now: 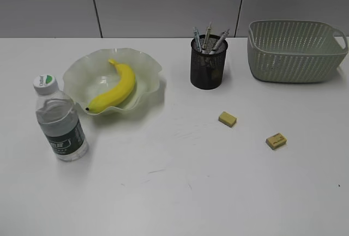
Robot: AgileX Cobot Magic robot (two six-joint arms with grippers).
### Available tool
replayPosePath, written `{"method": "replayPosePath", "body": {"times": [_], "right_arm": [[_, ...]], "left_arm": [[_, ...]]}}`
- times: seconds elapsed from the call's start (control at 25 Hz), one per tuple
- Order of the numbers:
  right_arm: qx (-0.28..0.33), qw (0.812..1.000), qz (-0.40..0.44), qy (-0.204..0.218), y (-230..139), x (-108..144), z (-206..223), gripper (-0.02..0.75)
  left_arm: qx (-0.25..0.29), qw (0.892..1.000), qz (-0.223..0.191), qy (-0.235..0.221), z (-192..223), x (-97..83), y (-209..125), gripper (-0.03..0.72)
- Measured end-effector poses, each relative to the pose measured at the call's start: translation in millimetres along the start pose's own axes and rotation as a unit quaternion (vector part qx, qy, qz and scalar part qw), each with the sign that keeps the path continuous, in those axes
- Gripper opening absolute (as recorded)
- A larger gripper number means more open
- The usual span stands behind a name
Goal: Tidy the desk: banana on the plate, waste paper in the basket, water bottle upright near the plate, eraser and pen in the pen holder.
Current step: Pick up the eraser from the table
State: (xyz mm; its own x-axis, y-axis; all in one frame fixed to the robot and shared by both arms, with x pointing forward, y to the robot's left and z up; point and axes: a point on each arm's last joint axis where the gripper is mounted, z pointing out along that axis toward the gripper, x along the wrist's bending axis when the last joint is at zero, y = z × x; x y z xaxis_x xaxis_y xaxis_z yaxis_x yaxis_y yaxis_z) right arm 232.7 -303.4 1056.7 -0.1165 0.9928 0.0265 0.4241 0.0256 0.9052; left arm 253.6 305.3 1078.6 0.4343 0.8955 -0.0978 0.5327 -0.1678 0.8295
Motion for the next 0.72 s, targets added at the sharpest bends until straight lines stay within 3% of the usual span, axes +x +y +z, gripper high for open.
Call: {"method": "replayPosePath", "body": {"times": [0.32,0.52,0.72], "right_arm": [[-0.003,0.999,-0.024,0.028,26.2,6.9,11.6,0.319],[0.164,0.985,-0.034,0.027,61.3,12.5,94.8,0.336],[0.313,0.949,-0.027,0.026,70.2,18.9,220.2,0.431]], "left_arm": [[-0.057,0.998,-0.009,-0.018,-4.4,3.7,-20.5,0.403],[-0.068,0.997,-0.013,-0.016,-6.4,4.2,-22.2,0.394],[-0.085,0.994,-0.043,0.056,-10.0,5.3,-24.3,0.391]]}}
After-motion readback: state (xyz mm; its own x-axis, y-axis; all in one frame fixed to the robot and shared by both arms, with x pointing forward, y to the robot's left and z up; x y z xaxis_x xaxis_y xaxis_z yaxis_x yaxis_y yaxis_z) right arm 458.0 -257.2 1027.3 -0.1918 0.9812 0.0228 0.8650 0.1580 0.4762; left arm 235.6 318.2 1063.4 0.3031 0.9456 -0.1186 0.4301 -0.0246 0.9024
